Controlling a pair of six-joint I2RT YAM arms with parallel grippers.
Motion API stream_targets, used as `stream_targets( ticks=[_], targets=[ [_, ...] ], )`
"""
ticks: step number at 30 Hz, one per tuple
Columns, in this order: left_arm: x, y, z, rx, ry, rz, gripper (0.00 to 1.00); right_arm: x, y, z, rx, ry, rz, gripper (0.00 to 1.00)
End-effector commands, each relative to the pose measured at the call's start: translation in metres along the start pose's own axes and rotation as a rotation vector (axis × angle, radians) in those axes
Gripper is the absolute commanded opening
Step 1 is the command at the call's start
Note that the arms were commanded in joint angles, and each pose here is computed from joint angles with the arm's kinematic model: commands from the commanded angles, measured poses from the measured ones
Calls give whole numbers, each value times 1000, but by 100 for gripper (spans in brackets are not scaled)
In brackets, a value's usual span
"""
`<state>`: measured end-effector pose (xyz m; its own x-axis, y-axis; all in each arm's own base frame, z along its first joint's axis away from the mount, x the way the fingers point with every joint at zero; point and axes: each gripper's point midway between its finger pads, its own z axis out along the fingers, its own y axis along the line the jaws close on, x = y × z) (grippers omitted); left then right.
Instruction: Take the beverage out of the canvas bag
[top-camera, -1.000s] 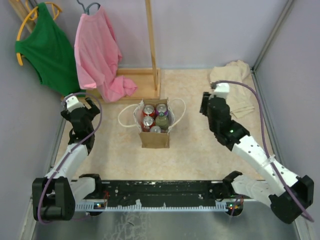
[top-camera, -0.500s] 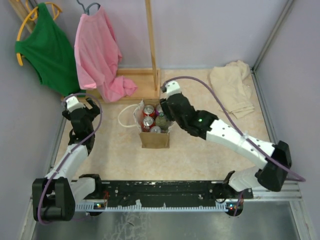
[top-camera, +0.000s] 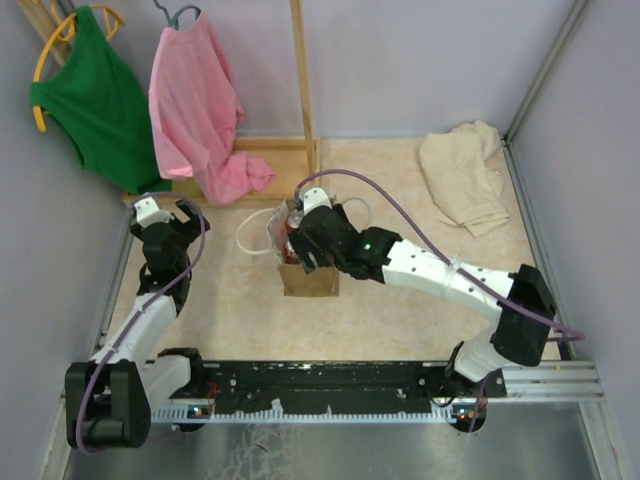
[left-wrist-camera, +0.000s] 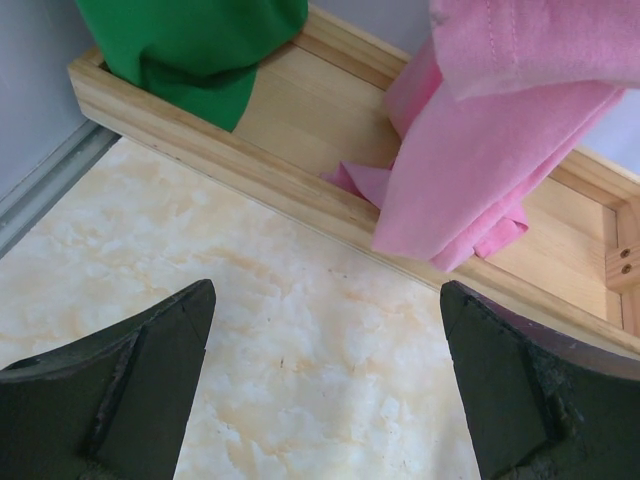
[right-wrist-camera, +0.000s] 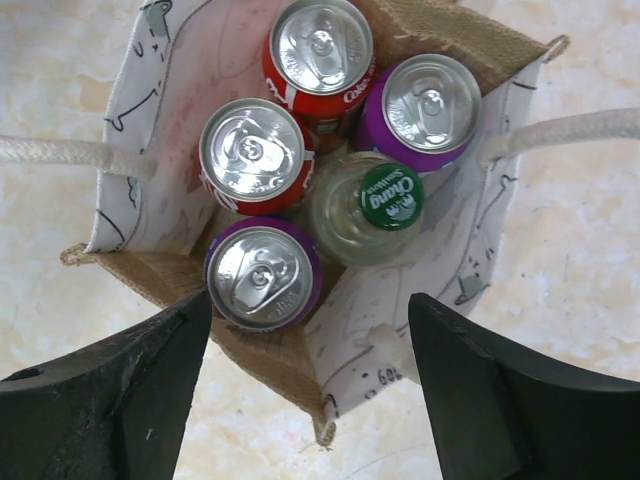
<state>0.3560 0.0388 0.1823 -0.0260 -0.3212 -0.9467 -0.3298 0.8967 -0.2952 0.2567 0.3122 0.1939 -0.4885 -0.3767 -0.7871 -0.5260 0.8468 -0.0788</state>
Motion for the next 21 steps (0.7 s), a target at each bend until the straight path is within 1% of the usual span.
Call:
stream_targets(
  ticks=[1, 3, 7, 11, 13, 17, 21],
  targets=[
    [-8, -8, -3, 41, -34, -30, 100, -9, 15, 5, -47, 0, 33, 81],
    [-9, -9, -3, 45, -35, -31, 100, -5, 17, 12, -43, 16, 36, 84],
    [-9, -11, -2, 52, -32, -28, 100, -3, 22, 20, -34, 36, 64, 84],
    [-7, -11, -1, 55, -26, -26, 100, 5, 25, 26, -24, 92, 74, 86],
    [-6, -11, -1, 55, -21, -25, 100, 10, 28, 27, -32, 117, 74, 88],
    [-2, -10, 0, 52, -14, -23, 100, 32, 37, 37, -59, 194, 66, 91],
    [0, -9, -1, 52, -12, -27, 100, 49, 38, 37, -55, 247, 76, 91]
  ],
)
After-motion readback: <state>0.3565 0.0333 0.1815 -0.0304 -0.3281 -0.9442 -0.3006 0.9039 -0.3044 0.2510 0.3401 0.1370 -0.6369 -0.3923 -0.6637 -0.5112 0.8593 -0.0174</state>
